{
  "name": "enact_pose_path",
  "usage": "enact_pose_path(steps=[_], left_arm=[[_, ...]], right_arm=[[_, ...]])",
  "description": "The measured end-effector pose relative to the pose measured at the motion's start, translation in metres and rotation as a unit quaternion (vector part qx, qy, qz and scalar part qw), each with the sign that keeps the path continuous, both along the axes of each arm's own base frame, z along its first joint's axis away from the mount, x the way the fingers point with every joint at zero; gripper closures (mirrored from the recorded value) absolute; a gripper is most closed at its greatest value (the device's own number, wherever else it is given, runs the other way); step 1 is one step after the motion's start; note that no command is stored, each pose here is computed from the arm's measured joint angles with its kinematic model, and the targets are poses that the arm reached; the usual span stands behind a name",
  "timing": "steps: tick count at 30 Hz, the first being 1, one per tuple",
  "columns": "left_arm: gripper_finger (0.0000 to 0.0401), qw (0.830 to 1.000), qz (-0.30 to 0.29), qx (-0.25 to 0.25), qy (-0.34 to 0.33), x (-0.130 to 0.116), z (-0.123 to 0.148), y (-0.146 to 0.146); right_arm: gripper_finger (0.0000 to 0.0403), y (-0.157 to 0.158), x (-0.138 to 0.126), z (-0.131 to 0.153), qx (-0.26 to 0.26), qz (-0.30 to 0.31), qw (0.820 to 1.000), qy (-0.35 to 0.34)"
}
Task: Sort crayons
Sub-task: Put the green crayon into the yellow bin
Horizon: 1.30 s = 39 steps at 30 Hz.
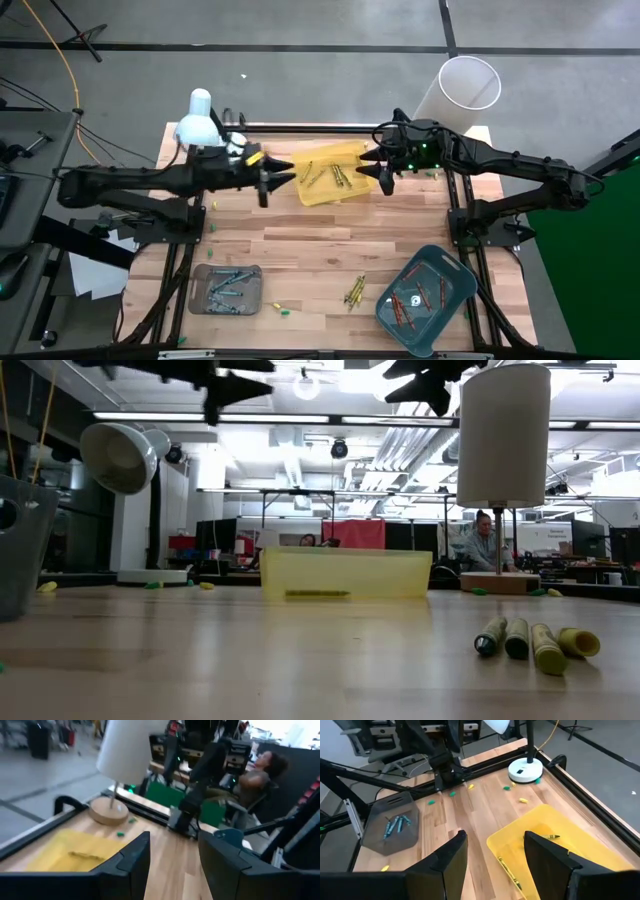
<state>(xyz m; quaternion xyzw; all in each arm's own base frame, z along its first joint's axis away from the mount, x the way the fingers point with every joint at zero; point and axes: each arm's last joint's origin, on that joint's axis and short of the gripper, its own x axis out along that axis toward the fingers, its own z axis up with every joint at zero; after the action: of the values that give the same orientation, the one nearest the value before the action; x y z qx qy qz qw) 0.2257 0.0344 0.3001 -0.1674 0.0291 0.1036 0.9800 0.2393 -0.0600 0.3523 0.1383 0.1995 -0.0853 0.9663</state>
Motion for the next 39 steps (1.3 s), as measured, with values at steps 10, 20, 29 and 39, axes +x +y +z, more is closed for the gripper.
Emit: enact_pose_path(steps=[10,20,29,39], left_arm=[[0.0249,0.998,0.034,0.048,-0.031,-0.03,0.002,-0.003],[0.0249,0.998,0.034,0.048,-0.031,-0.03,0.001,-0.003],[0.0249,0.998,0.034,0.048,-0.03,-0.03,0.001,-0.003],[0.0249,0.998,0.033,0.048,-0.028,-0.03,0.001,-0.003]], right_arm=[[0.0215,0.0,0.0,0.0,0.0,0.0,1.0,0.0],[0.0215,0.061,0.05,-0.046,0.059,0.268,0.946,0.171],[0.0215,0.143,0.066,-0.14,-0.064,0.492,0.791,0.359],[0.0215,0.164,0.099,-0.183,-0.14,0.5,0.794,0.318]])
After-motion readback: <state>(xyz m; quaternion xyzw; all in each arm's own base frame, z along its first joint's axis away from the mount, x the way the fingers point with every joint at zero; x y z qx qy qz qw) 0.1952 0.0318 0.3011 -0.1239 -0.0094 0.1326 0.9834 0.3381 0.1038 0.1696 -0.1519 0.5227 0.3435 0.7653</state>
